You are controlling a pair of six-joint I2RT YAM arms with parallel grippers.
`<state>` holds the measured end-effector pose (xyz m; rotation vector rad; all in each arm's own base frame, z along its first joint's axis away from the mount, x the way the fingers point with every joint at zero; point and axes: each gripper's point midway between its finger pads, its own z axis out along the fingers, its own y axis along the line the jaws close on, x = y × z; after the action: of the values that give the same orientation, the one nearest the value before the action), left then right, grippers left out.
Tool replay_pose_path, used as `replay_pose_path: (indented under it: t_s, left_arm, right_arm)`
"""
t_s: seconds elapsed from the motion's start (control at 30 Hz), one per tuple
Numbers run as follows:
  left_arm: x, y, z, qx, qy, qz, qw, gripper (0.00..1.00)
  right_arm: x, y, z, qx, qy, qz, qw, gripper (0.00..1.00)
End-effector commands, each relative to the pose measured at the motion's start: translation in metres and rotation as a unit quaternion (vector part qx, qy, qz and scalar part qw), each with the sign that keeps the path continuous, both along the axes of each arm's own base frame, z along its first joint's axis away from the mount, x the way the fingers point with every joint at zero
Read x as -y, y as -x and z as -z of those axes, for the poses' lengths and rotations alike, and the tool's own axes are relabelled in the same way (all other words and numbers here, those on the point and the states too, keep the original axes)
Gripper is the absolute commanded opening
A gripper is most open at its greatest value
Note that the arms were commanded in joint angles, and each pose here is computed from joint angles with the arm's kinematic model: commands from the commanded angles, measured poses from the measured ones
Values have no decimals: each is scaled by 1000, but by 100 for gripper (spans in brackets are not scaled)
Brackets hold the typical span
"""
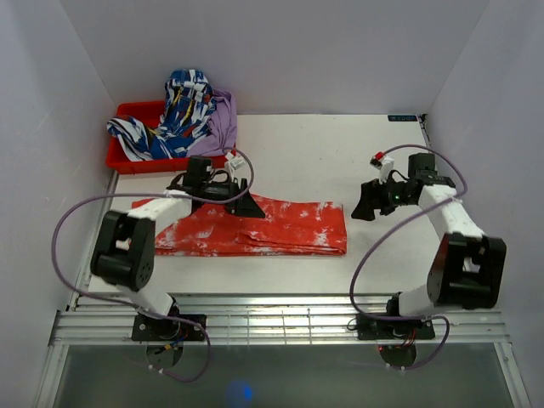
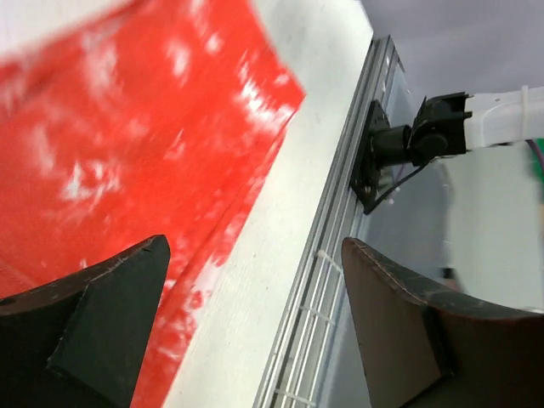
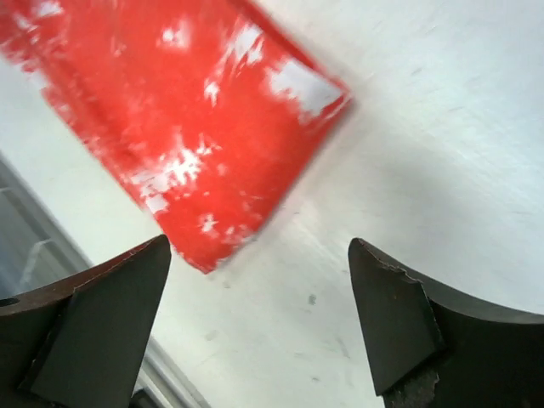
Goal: Fold and stack the trousers
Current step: Fold the trousers
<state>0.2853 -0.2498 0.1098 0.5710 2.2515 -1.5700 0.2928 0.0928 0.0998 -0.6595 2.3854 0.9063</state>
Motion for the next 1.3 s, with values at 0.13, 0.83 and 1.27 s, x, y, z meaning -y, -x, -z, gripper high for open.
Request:
replay_pose_path:
  t_s: [0.13,0.83,1.27]
  left_arm:
    - [-63,-23,-149,336,-79,-136,929,98]
    - [-184,-17,-134,253,-137,-277,917,93]
    - [-261,-33,-105,145,-127,-364,911,88]
  right_arm:
    - [31,-20,-47,180,94,68,977,90]
    - [-22,22,92,-163,-116,110,974,75]
    - [-36,9,81,-201,-181,76,960,26]
